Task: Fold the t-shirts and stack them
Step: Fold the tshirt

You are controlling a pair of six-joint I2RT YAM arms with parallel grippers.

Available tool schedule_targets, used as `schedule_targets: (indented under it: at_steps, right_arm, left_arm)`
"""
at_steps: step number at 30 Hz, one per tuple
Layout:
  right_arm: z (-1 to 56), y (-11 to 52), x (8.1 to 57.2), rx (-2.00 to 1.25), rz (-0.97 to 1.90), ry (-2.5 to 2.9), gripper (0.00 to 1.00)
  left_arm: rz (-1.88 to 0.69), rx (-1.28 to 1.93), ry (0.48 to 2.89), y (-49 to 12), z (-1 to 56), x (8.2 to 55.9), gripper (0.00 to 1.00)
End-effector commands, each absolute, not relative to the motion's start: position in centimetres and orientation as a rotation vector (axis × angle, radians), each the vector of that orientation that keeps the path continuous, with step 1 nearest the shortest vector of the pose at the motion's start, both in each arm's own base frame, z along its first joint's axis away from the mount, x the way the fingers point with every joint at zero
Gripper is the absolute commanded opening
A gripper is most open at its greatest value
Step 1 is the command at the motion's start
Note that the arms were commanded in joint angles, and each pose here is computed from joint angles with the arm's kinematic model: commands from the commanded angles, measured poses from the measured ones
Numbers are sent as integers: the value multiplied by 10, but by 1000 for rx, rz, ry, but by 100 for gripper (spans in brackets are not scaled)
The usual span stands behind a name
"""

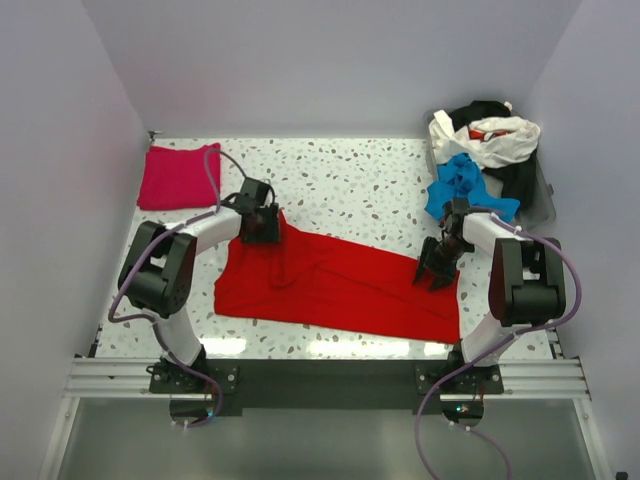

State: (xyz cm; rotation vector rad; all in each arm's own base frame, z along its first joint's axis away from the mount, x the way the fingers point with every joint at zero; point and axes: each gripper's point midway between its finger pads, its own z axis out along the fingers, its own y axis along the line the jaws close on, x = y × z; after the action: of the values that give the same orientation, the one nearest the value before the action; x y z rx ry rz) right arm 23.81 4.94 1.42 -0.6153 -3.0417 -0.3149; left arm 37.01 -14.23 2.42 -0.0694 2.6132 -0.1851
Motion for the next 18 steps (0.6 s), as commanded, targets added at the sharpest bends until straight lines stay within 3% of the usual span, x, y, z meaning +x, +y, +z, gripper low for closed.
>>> schedule_targets:
  at_steps: [1, 6, 18]
  right_arm:
    - [8, 36, 251, -672, -267, -3097, 51]
    - [9, 37, 254, -681, -280, -3103, 51]
    - [6, 39, 255, -680, -297, -3100, 51]
  left_arm:
    - [-230, -77, 2545, -153, 36, 389, 59]
    - [-233, -75, 2538, -155, 37, 396, 54]
    - [-127, -43, 2472, -155, 73, 398, 56]
